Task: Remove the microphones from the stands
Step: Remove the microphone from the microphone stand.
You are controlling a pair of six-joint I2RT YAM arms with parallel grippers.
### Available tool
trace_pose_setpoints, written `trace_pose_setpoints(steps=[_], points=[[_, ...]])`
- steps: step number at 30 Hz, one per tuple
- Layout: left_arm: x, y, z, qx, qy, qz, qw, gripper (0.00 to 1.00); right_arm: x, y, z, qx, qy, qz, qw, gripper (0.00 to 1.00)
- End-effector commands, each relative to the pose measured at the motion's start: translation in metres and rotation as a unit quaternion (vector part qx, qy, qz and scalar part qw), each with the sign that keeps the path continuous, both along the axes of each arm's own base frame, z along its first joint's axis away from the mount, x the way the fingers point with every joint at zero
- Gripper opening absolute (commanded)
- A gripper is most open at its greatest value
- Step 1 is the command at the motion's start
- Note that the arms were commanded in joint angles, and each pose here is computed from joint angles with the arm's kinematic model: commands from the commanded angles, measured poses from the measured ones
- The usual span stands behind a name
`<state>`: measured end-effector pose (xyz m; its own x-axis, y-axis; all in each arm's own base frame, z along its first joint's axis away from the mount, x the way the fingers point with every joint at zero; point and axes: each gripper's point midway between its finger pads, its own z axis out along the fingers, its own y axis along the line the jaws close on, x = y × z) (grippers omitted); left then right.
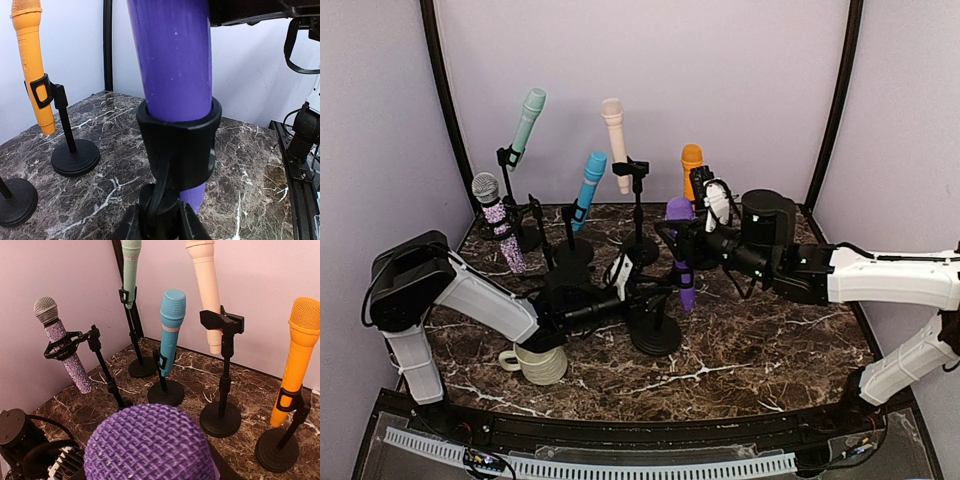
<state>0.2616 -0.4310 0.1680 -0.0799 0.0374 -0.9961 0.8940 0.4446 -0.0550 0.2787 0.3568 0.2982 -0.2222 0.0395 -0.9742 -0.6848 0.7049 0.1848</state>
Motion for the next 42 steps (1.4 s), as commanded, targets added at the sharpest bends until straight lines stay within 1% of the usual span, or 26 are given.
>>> trace_pose_setpoints(steps=[1, 4, 8, 11, 12, 15, 16, 17, 18, 20, 22, 24, 27, 30, 34, 39, 40, 42], points=[[0.005, -0.008, 0.021, -0.042, -0.016, 0.002, 0.999, 0.00, -0.007, 0.012, 0.062, 0.003, -0.096, 0.045, 0.994, 0.28], [0.008, -0.013, 0.020, -0.054, -0.020, 0.003, 0.998, 0.00, -0.012, 0.018, 0.059, -0.006, -0.099, 0.067, 0.993, 0.28], [0.008, -0.012, 0.006, -0.041, -0.015, 0.004, 0.999, 0.00, -0.015, 0.025, 0.043, -0.024, -0.089, 0.078, 0.993, 0.28], [0.004, -0.011, -0.006, -0.020, -0.008, -0.004, 1.000, 0.10, -0.021, 0.031, 0.033, -0.035, -0.085, 0.092, 0.992, 0.28], [0.002, -0.011, -0.009, -0.015, -0.005, -0.011, 1.000, 0.12, -0.023, 0.033, 0.030, -0.040, -0.084, 0.095, 0.991, 0.28], [-0.005, -0.011, -0.015, -0.001, 0.004, -0.027, 1.000, 0.24, -0.025, 0.039, 0.025, -0.055, -0.082, 0.103, 0.990, 0.28], [-0.008, -0.011, -0.016, 0.002, 0.007, -0.035, 0.999, 0.31, -0.027, 0.041, 0.024, -0.057, -0.082, 0.106, 0.989, 0.28], [-0.010, -0.010, -0.017, 0.005, 0.009, -0.038, 0.999, 0.33, -0.028, 0.042, 0.023, -0.057, -0.082, 0.109, 0.989, 0.28], [-0.012, -0.011, -0.017, 0.007, 0.011, -0.043, 0.999, 0.38, -0.029, 0.042, 0.022, -0.057, -0.081, 0.112, 0.989, 0.28], [-0.013, -0.011, -0.019, 0.013, 0.013, -0.047, 0.999, 0.44, -0.030, 0.044, 0.020, -0.056, -0.079, 0.115, 0.989, 0.28], [-0.012, -0.013, -0.021, 0.019, 0.015, -0.049, 0.998, 0.46, -0.031, 0.045, 0.018, -0.055, -0.075, 0.116, 0.989, 0.28], [-0.010, -0.014, -0.024, 0.022, 0.017, -0.047, 0.999, 0.46, -0.032, 0.045, 0.018, -0.053, -0.074, 0.116, 0.989, 0.28], [-0.008, -0.014, -0.025, 0.023, 0.016, -0.043, 0.999, 0.42, -0.031, 0.043, 0.018, -0.051, -0.074, 0.111, 0.990, 0.28], [-0.007, -0.014, -0.026, 0.029, 0.011, -0.043, 0.999, 0.36, -0.031, 0.041, 0.017, -0.052, -0.072, 0.107, 0.990, 0.28], [-0.007, -0.015, -0.035, 0.052, 0.004, -0.044, 0.998, 0.28, -0.031, 0.041, 0.016, -0.050, -0.069, 0.107, 0.991, 0.28], [-0.004, -0.014, -0.042, 0.077, -0.014, -0.041, 0.996, 0.13, -0.030, 0.038, 0.015, -0.040, -0.065, 0.098, 0.992, 0.28], [-0.003, -0.014, -0.043, 0.080, -0.016, -0.039, 0.996, 0.12, -0.029, 0.037, 0.015, -0.037, -0.064, 0.094, 0.993, 0.28], [-0.002, -0.013, -0.046, 0.090, -0.023, -0.036, 0.995, 0.03, -0.028, 0.034, 0.015, -0.029, -0.061, 0.087, 0.994, 0.28]])
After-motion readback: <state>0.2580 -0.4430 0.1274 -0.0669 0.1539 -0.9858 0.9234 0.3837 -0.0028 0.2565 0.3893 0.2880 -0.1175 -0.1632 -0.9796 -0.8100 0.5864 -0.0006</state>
